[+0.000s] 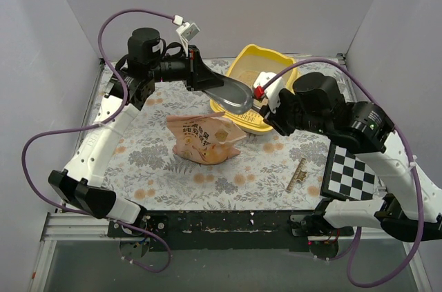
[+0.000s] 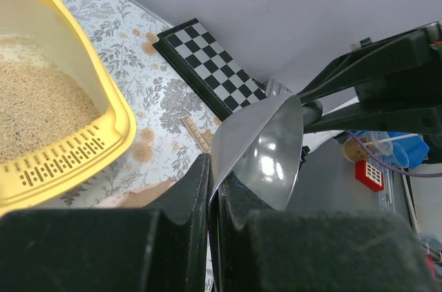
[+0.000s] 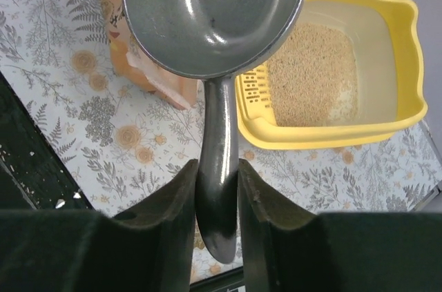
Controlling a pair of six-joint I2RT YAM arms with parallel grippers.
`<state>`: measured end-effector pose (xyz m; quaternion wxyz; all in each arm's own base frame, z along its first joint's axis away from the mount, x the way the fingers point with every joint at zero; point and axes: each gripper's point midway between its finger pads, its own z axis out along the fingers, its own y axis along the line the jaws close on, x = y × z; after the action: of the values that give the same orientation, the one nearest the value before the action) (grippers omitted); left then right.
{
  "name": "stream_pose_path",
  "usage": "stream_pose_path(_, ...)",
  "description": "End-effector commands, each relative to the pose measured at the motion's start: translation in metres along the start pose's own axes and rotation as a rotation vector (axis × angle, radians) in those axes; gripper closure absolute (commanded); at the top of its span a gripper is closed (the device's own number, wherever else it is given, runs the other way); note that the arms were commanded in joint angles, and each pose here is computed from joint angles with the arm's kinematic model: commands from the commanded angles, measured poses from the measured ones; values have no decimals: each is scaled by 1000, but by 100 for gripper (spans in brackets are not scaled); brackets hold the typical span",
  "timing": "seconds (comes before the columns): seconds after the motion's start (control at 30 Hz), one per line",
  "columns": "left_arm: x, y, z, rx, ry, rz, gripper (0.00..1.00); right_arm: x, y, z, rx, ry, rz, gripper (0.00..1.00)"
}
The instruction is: Fill the litter box with clean litter
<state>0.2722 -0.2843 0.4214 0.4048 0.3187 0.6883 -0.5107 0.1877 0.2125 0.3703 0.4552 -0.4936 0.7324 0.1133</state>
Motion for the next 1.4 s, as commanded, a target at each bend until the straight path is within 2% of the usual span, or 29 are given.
stream_pose_path(0.0,-6,-8,-16,29,-30,-34,100,-36,-4,-30,17,-237,-25,57)
stream_pose_path(0.2,-7,-6,-23,69,-33,-152,100,-46,5,-47,-14,-391,-93,43)
stream_pose_path(0.5,-4,-7,-28,111,-38,-306,100,-68,21,-34,-102,-486,-88,41)
stream_pose_path(0.73,-1,-9,-34,134,-46,-367,100,-83,26,-23,-131,-541,-81,41)
stream_pose_path(0.97,-2,-15,-40,171,-53,-383,100,-85,25,-22,-118,-568,-72,43)
stream_pose_path(1.37,-3,-21,-44,201,-55,-384,100,-83,27,-19,-124,-568,-59,58)
